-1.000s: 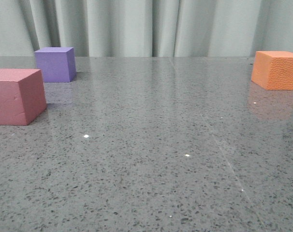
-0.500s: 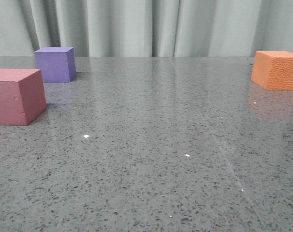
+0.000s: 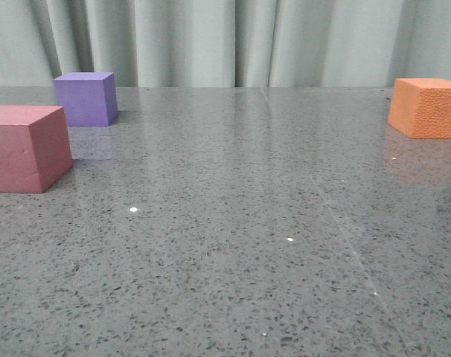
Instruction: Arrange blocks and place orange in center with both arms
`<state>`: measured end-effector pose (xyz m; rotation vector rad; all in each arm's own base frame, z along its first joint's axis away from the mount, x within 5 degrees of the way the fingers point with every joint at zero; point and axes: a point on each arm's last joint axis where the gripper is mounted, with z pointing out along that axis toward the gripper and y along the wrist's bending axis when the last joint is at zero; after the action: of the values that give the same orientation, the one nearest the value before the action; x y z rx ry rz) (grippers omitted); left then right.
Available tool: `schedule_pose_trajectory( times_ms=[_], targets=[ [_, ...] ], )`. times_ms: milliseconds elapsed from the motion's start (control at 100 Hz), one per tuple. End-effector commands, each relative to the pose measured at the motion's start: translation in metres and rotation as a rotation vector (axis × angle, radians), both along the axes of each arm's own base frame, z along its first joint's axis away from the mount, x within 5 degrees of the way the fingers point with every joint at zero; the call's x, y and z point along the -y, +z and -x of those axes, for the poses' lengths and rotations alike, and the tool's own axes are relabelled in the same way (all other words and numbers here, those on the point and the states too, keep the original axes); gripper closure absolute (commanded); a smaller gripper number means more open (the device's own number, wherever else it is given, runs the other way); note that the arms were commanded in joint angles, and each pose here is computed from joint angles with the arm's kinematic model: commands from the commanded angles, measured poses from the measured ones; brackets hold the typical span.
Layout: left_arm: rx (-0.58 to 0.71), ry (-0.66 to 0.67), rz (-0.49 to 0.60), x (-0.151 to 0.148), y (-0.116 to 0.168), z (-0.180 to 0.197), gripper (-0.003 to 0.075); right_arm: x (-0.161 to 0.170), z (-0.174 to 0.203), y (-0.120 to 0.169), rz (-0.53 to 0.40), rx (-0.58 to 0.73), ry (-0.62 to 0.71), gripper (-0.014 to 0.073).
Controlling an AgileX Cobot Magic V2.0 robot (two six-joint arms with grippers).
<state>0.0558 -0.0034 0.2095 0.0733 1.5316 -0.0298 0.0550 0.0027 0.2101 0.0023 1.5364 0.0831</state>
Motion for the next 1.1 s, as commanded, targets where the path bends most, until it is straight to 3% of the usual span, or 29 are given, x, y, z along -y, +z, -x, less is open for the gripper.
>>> schedule_pose_trajectory(
  times_ms=[0,150,380,500,810,1090],
  targets=[
    [0.059,-0.015,0.011,0.001,-0.009,0.001,0.0739,0.001,0.006,0.035,-0.013,0.086,-0.006,0.0662],
    [0.059,-0.015,0.011,0.001,-0.009,0.001,0.0739,0.001,0.002,0.077,-0.039,0.020,-0.007,0.0662],
    [0.059,-0.015,0.011,0.001,-0.009,0.001,0.0739,-0.001,-0.037,0.131,-0.023,-0.288,-0.018,0.0662],
    [0.059,-0.015,0.011,0.001,-0.009,0.001,0.0739,-0.002,-0.062,0.150,-0.019,-0.364,-0.020,0.0662],
    [0.059,-0.015,0.011,0.001,-0.009,0.001,0.0739,-0.004,-0.117,0.137,-0.012,-0.487,-0.021,0.0662],
    [0.059,-0.015,0.011,0.001,-0.009,0.001,0.0739,-0.005,-0.130,0.126,-0.008,-0.558,-0.023,0.0628]
  ],
)
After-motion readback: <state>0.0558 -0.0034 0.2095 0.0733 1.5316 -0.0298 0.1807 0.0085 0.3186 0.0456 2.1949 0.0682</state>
